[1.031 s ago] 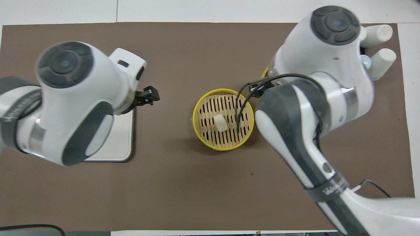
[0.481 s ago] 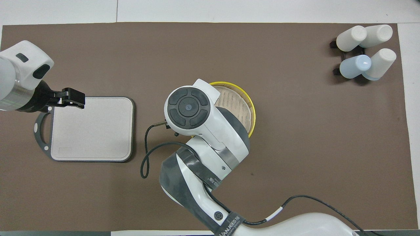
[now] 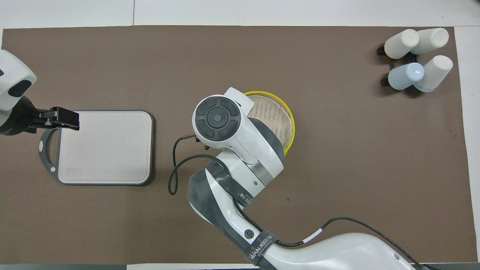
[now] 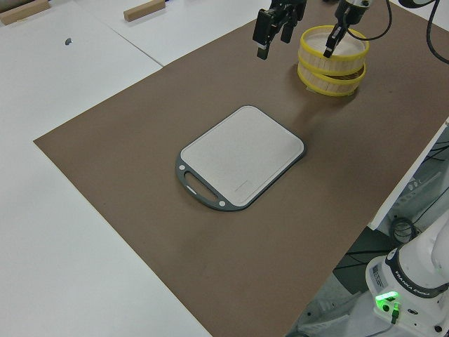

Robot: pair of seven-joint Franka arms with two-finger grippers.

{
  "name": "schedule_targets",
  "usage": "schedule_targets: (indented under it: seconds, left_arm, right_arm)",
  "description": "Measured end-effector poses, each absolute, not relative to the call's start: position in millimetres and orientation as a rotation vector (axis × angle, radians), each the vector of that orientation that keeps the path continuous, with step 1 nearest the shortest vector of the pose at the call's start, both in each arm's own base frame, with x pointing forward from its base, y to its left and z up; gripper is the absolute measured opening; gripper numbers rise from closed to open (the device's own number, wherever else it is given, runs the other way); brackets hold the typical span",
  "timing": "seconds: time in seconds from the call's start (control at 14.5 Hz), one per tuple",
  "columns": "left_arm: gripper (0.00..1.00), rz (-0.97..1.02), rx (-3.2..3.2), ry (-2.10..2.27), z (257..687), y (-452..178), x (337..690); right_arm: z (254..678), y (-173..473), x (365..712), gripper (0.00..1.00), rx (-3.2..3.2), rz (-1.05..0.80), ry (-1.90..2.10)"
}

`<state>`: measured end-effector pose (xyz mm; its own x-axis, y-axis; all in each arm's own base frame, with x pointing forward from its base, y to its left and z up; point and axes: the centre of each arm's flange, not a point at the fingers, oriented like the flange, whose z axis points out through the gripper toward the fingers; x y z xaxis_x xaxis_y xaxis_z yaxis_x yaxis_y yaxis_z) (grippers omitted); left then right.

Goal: Place bun in steamer
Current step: 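Lower the lid onto the steamer with the right gripper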

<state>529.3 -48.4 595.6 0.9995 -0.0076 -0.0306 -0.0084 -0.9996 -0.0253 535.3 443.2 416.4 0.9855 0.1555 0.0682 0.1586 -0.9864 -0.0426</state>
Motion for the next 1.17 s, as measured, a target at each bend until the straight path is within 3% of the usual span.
schedule_targets:
  seconds: [1.17]
  left_arm:
    - [1.00, 0.043, -3.147, -0.026, 611, -39, 528]
  right_arm:
    - [403, 454, 507, 0.11, -3.144, -0.094, -0.282]
